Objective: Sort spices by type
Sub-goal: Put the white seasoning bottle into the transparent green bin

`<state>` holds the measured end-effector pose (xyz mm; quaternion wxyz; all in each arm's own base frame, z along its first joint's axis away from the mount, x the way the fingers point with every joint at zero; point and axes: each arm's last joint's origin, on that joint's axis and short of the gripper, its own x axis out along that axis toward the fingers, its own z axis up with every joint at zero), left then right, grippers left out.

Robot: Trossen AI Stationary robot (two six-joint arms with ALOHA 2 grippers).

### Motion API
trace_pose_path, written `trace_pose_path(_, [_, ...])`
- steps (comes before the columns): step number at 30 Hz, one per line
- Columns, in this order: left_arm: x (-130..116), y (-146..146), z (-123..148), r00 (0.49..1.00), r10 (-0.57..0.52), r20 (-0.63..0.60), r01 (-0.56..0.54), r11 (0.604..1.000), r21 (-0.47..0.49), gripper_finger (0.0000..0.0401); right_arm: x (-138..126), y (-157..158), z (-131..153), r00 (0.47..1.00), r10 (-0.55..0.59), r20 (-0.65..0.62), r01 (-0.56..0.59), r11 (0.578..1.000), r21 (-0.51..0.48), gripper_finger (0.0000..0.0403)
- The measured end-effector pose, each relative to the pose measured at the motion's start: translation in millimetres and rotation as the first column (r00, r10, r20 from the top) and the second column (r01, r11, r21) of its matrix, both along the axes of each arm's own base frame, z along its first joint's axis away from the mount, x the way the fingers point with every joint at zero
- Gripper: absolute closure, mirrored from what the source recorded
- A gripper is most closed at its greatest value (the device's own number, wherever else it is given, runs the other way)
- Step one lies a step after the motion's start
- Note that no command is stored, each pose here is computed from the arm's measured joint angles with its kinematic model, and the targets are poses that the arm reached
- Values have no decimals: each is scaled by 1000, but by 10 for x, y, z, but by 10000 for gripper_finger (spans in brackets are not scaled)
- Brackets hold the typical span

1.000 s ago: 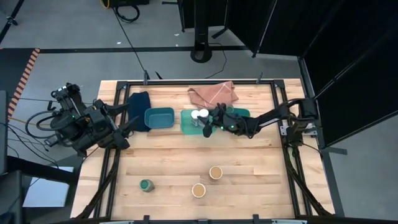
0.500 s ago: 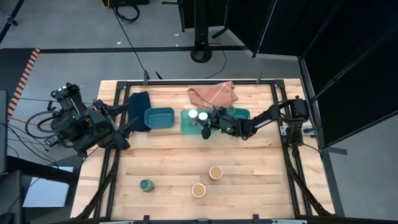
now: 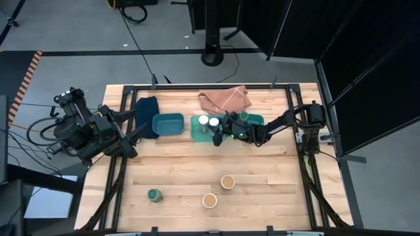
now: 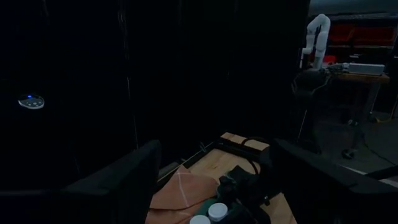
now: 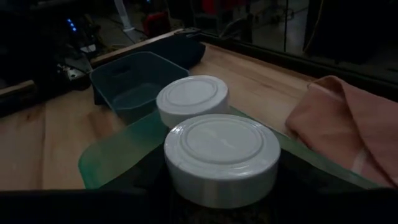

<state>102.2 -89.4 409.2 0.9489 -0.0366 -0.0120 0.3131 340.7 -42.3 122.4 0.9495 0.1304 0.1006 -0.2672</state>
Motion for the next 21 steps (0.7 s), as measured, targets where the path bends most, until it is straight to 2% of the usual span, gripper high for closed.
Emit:
trace_pose_path(6, [0, 0, 0, 1000, 0, 0, 0, 1000, 0, 93, -2, -1, -6, 1000, -7, 1, 7, 1000, 13, 200])
trace_pose_path(11, [0, 0, 0, 1000, 0, 0, 0, 1000, 1, 93, -10, -24, -17, 1000, -30, 8, 29, 998, 50, 152])
trace_pose_path(13, [0, 0, 0, 1000, 0, 0, 0, 1000, 1, 93, -13, -33, -24, 999, -35, 4, 34, 998, 57, 144])
trace_pose_path(21, [1, -1, -3, 1000, 0, -3, 0, 1000, 4, 93, -13, -37, -22, 999, -40, 6, 40, 998, 55, 166])
